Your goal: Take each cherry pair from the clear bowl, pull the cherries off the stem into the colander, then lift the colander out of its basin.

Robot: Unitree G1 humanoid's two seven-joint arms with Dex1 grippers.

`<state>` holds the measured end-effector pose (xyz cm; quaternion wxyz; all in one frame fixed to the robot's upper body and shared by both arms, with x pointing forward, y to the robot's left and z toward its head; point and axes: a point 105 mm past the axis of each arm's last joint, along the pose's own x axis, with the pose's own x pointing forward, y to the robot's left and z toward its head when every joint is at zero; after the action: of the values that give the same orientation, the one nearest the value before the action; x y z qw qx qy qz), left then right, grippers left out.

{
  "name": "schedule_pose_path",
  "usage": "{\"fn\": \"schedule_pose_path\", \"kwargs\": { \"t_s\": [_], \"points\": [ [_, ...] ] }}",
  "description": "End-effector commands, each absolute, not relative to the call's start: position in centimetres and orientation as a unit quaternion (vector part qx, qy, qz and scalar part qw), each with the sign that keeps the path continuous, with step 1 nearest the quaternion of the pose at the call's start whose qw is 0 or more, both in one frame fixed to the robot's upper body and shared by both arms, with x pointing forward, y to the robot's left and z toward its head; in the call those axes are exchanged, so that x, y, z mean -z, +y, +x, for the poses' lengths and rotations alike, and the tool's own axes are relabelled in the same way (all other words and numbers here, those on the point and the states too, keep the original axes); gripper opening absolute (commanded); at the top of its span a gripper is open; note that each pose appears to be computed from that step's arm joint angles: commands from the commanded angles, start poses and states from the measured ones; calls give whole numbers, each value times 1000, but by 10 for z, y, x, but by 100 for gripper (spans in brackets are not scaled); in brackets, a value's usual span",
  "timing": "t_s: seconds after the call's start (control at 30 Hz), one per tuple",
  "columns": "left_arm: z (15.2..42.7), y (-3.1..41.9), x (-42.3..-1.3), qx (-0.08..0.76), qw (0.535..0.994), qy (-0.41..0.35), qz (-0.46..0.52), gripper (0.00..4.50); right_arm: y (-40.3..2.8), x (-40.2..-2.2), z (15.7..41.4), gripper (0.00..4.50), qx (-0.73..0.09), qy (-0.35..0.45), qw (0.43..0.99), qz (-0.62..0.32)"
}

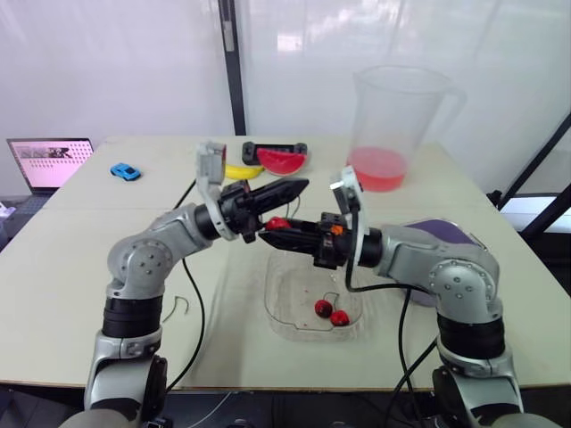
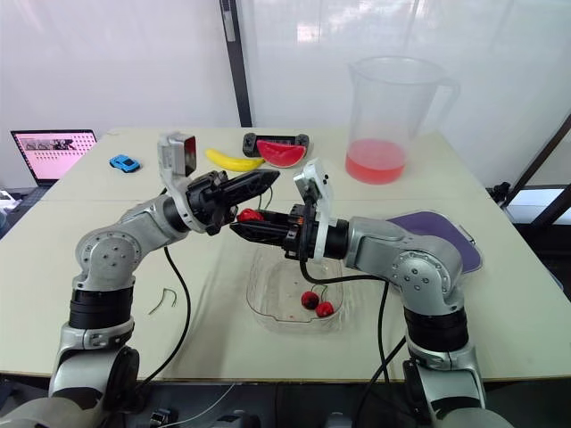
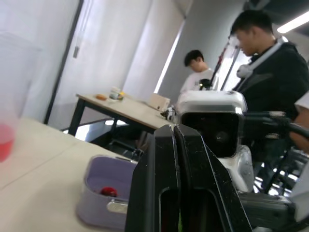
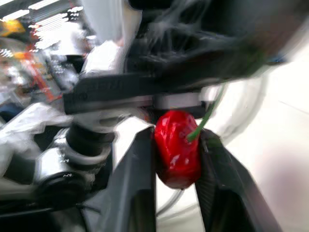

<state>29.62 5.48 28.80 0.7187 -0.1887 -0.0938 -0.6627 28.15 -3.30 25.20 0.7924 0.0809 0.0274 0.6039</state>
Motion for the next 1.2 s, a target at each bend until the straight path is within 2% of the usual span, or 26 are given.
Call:
{"fn": "schedule_pose_path", "kwargs": {
  "t_s": [0.03, 0.27, 0.5, 0.73, 0.87, 1.0, 1.13, 1.2],
  "points": [
    [288, 52, -297, 676, 706, -111, -179, 0, -37, -260, 280, 56, -604, 6, 794, 69],
    [288, 53, -299, 676, 706, -112, -178, 0, -45, -240, 278, 56, -601, 43, 798, 24],
    [289, 55, -299, 675, 708, -113, -174, 0, -54, -211, 260, 56, -626, 101, 771, -54],
    [289, 59, -299, 668, 714, -116, -175, 0, -76, -222, 260, 56, -609, 95, 785, -63],
    [292, 66, -297, 657, 725, -115, -172, 0, -111, -246, 271, 56, -565, 79, 817, -86],
    [294, 79, -292, 639, 743, -110, -163, 0, -184, -261, 293, 56, -452, 103, 872, -158],
    [296, 93, -282, 622, 763, -97, -147, 0, -251, -255, 301, 56, -360, 166, 882, -255],
    [295, 96, -279, 617, 768, -92, -141, 0, -272, -248, 302, 56, -342, 196, 871, -293]
  ]
}}
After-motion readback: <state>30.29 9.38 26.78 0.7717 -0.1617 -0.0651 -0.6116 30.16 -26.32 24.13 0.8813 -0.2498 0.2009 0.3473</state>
